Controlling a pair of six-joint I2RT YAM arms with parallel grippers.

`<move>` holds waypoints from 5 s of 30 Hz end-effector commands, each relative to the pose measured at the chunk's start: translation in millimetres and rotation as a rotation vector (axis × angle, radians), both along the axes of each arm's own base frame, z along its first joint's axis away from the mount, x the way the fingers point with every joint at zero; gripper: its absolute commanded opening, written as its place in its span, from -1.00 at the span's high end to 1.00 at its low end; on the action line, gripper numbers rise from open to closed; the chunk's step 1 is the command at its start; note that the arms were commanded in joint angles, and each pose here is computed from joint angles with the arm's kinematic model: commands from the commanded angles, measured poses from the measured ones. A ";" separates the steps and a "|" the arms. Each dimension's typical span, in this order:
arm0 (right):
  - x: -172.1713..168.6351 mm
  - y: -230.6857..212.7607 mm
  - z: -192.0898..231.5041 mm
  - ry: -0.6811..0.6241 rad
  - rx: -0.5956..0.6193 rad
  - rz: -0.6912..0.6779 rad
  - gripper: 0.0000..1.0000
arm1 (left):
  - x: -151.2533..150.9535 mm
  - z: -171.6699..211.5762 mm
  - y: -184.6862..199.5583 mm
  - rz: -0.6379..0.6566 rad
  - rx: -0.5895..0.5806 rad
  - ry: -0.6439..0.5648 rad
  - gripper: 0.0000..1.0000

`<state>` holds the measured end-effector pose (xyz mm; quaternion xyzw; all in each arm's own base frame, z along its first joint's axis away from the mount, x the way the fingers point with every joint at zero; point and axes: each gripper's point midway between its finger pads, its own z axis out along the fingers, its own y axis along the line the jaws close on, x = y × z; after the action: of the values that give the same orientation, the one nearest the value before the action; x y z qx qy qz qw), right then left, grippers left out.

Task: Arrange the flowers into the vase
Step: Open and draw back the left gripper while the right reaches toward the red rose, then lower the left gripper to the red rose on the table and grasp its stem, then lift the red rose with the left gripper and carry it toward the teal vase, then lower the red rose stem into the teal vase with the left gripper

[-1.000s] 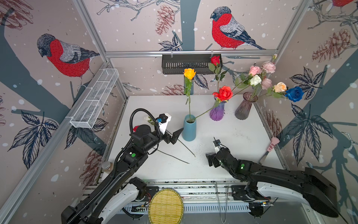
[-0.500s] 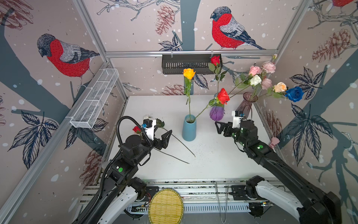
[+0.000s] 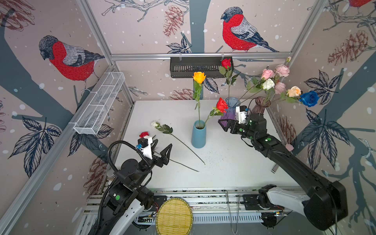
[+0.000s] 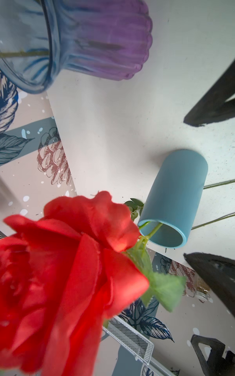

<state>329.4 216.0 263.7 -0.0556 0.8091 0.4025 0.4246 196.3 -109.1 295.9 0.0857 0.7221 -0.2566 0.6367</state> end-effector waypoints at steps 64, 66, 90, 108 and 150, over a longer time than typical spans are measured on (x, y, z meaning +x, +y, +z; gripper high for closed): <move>-107.6 -45.7 -242.8 0.322 -0.516 0.007 -1.00 | 87.4 -276.6 101.0 1.003 -0.211 1.306 0.17; -107.7 -45.8 -242.9 0.323 -0.516 0.007 -1.00 | 89.7 -277.7 101.2 1.006 -0.206 1.308 0.17; -107.8 -46.3 -242.7 0.322 -0.518 0.004 -1.00 | 104.4 -232.6 106.5 1.049 -0.210 1.285 0.94; -108.5 -43.8 -240.6 0.307 -0.519 0.012 -1.00 | 95.1 160.2 75.5 0.305 -0.546 -0.219 1.00; -109.3 -43.6 -236.6 0.284 -0.512 0.009 -1.00 | 122.4 183.6 -33.4 -0.045 -0.338 -0.388 1.00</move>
<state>224.7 174.7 31.2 -0.1076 0.9312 0.1956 0.2880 322.4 -139.5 467.6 0.0335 0.5500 -0.3638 0.7510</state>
